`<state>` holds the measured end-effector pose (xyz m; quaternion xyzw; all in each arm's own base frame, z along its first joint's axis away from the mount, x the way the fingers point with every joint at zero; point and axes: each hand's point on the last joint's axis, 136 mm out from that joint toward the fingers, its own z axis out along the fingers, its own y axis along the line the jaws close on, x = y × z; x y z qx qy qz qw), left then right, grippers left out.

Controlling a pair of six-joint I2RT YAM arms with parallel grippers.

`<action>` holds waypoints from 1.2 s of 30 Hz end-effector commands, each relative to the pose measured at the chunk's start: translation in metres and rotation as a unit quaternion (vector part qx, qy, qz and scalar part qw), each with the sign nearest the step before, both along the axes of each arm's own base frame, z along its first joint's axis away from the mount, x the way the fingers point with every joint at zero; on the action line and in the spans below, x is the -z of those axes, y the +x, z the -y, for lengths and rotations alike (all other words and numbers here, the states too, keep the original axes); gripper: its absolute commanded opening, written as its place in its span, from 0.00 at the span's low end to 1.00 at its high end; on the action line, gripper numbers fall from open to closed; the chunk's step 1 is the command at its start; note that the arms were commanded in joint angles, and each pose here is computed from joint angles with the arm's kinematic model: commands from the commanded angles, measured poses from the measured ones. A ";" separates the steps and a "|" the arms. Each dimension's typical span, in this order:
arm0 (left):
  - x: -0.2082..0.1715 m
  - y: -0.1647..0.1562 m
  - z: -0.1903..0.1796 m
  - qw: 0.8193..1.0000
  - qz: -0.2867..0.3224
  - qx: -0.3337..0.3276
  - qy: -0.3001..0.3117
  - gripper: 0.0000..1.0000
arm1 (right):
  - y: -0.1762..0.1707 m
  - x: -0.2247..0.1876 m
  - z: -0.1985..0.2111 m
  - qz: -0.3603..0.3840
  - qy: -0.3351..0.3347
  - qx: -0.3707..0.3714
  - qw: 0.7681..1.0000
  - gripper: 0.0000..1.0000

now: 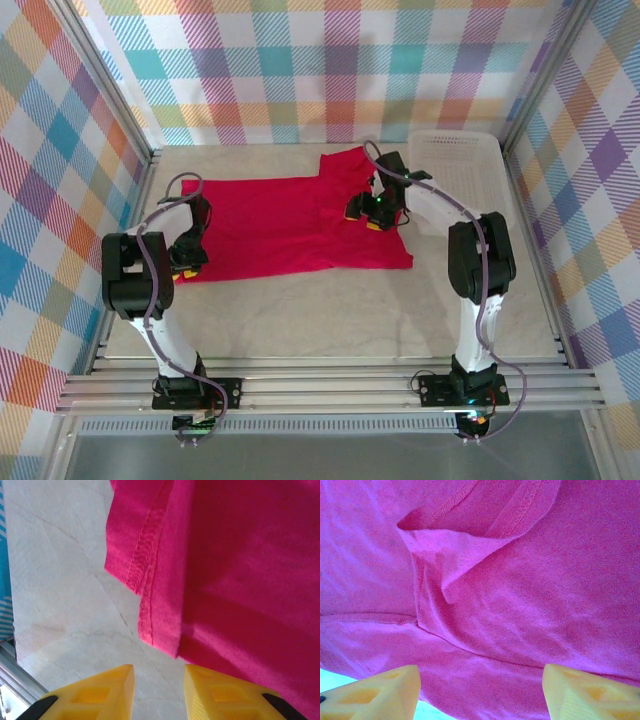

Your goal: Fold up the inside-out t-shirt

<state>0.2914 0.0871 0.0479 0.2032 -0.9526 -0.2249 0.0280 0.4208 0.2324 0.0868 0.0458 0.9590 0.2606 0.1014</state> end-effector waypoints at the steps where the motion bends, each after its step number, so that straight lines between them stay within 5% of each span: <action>1: 0.004 0.016 -0.008 1.000 0.003 0.014 0.019 0.28 | -0.002 0.011 -0.011 -0.017 0.017 -0.006 1.000 0.63; 8: 0.011 0.014 -0.014 0.999 -0.022 0.018 0.037 0.00 | -0.012 0.057 0.002 -0.059 -0.015 0.010 0.998 0.62; 15: -0.036 0.002 -0.050 0.992 0.030 -0.017 0.118 0.00 | -0.039 0.110 0.052 -0.127 -0.084 0.054 0.987 0.59; 31: -0.068 -0.017 -0.081 0.978 0.067 -0.064 0.185 0.00 | -0.039 0.114 0.093 -0.136 -0.118 0.092 0.979 0.55; 36: -0.077 -0.025 -0.066 0.983 0.082 -0.068 0.147 0.17 | -0.038 0.095 0.080 -0.123 -0.082 0.075 0.986 0.54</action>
